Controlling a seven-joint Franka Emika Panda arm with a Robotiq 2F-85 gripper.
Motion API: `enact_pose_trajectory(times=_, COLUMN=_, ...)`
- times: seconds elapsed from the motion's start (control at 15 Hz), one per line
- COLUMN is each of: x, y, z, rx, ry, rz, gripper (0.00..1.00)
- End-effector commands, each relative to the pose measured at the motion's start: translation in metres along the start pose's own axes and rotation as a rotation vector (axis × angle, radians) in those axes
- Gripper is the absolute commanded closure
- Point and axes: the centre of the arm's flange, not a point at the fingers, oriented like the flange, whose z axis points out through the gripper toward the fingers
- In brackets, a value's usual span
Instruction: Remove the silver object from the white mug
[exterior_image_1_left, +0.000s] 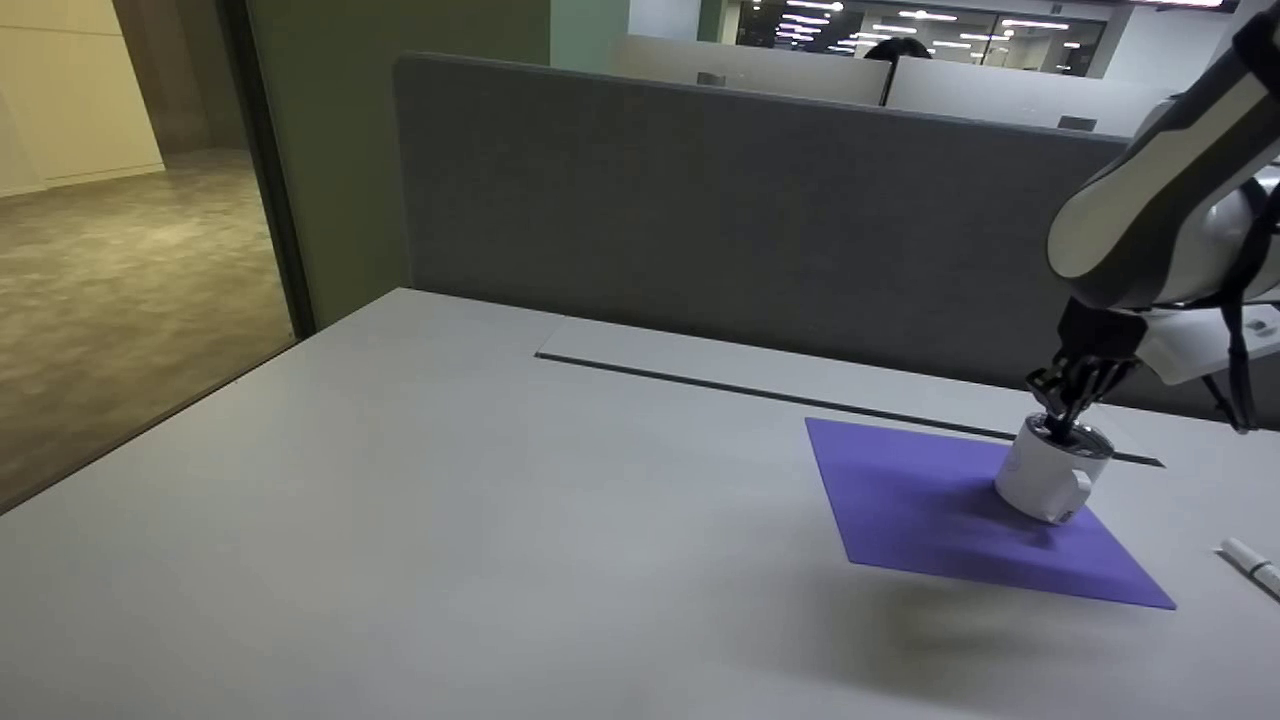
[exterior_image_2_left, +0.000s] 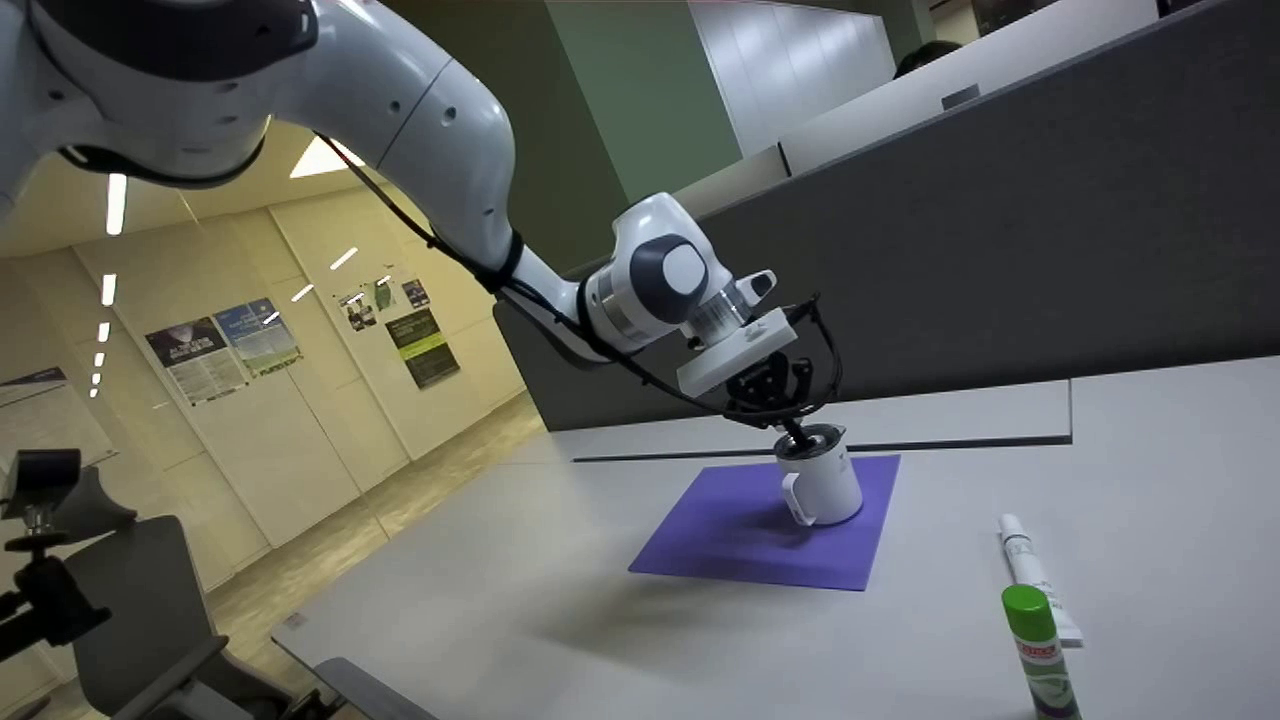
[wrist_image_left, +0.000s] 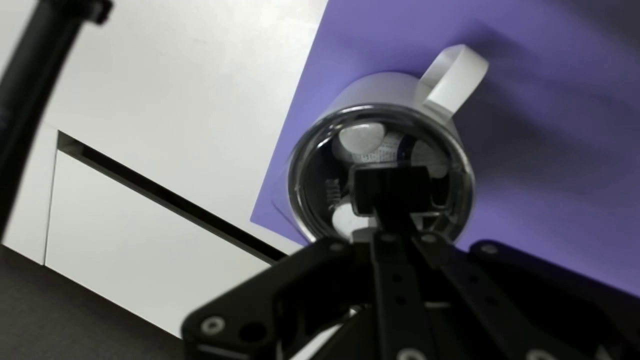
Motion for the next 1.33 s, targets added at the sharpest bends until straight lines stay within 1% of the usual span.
enact_pose_trajectory(times=0.0, x=0.005, y=0.009, z=-0.009, rx=-0.014, ry=0.018, rz=0.041, gripper=1.00)
enact_pose_trajectory(times=0.13, x=0.003, y=0.018, z=-0.041, rx=-0.007, ry=0.072, rz=0.068, gripper=1.00)
enact_pose_trajectory(times=0.27, x=0.002, y=0.027, z=-0.067, rx=-0.004, ry=0.098, rz=0.092, gripper=1.00)
enact_pose_trajectory(times=0.33, x=-0.001, y=0.033, z=-0.082, rx=0.001, ry=0.101, rz=0.099, gripper=0.74)
enact_pose_trajectory(times=0.4, x=-0.003, y=0.038, z=-0.095, rx=0.004, ry=0.105, rz=0.109, gripper=0.74)
enact_pose_trajectory(times=0.6, x=-0.012, y=0.050, z=-0.122, rx=0.018, ry=0.095, rz=0.137, gripper=0.54)
enact_pose_trajectory(times=0.67, x=-0.016, y=0.052, z=-0.128, rx=0.026, ry=0.088, rz=0.144, gripper=0.46)
enact_pose_trajectory(times=0.93, x=-0.030, y=0.056, z=-0.143, rx=0.042, ry=0.068, rz=0.169, gripper=0.20)
enact_pose_trajectory(times=1.0, x=-0.033, y=0.056, z=-0.145, rx=0.059, ry=0.060, rz=0.157, gripper=0.14)
enact_pose_trajectory(times=1.07, x=-0.020, y=0.058, z=-0.132, rx=0.033, ry=0.071, rz=0.158, gripper=0.32)
enact_pose_trajectory(times=1.2, x=-0.024, y=0.057, z=-0.135, rx=0.044, ry=0.064, rz=0.156, gripper=0.17)
enact_pose_trajectory(times=1.27, x=-0.025, y=0.057, z=-0.136, rx=0.046, ry=0.063, rz=0.155, gripper=0.14)
